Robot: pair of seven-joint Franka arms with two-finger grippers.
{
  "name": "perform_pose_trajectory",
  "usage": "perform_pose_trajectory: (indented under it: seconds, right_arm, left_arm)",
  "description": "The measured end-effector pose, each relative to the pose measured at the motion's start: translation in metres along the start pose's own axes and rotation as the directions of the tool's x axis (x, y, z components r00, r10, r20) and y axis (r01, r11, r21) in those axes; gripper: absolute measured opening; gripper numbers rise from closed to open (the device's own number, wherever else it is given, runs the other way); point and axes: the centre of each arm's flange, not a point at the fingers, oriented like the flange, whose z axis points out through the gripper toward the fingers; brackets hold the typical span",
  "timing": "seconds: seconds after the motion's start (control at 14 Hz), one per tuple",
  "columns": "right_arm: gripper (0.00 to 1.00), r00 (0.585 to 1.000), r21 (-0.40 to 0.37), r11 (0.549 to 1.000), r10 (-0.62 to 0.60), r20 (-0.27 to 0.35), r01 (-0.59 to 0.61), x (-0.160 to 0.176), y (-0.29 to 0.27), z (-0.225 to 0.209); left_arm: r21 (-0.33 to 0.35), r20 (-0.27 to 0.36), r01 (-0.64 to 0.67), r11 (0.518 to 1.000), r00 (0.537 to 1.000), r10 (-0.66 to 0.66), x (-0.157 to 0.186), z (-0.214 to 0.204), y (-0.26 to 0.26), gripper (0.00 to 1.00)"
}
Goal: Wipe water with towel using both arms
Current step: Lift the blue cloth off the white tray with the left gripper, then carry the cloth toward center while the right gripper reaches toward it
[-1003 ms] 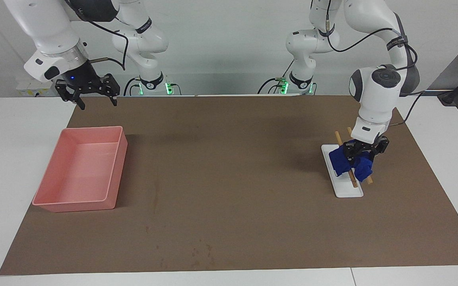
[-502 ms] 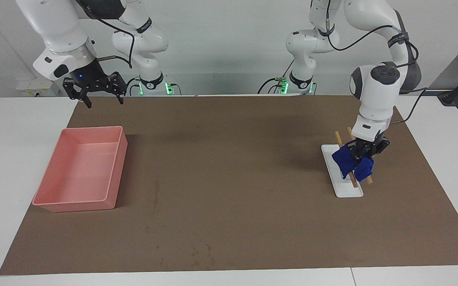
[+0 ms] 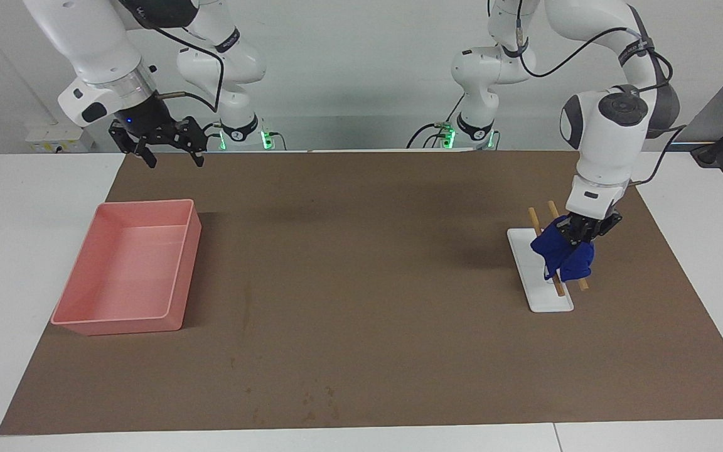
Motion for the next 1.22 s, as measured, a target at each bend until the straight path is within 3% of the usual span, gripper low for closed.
perform_pose_trajectory:
  seconds: [0.22,0.36,0.5,0.65,0.93,1.08,1.22]
  right_arm:
    - [1.0,0.999,0.024,0.999,0.047,0.0,-0.047,-0.001,-0.011,0.0]
    - [1.0,0.996,0.055,0.994,0.094,0.001,-0.094,0.0,-0.016,0.001]
    - [1.0,0.991,0.09,0.986,0.137,0.005,-0.137,0.001,-0.019,0.003]
    - [1.0,0.976,0.145,0.966,0.217,0.008,-0.216,0.003,-0.025,0.003]
    - [1.0,0.92,0.23,0.894,0.391,0.017,-0.384,0.005,-0.066,0.01]
    - [1.0,0.881,0.285,0.841,0.472,0.027,-0.459,0.003,-0.098,0.015]
    - [1.0,0.814,0.356,0.746,0.575,0.08,-0.563,0.002,-0.123,0.023]
  left_arm:
    - [-0.129,0.091,0.265,0.956,0.963,-0.254,-0.001,-0.032,0.016,0.17]
    - [-0.172,0.169,0.423,0.89,0.902,-0.396,-0.011,-0.046,0.041,0.17]
    - [-0.199,0.27,0.581,0.789,0.806,-0.526,-0.025,-0.059,0.077,0.17]
    - [-0.189,0.392,0.717,0.671,0.682,-0.618,-0.04,-0.068,0.113,0.17]
    - [-0.127,0.572,0.864,0.487,0.464,-0.676,-0.066,-0.086,0.171,0.17]
    - [-0.121,0.618,0.897,0.425,0.403,-0.675,-0.075,-0.096,0.193,0.17]
    - [-0.124,0.64,0.908,0.4,0.381,-0.668,-0.087,-0.104,0.217,0.17]
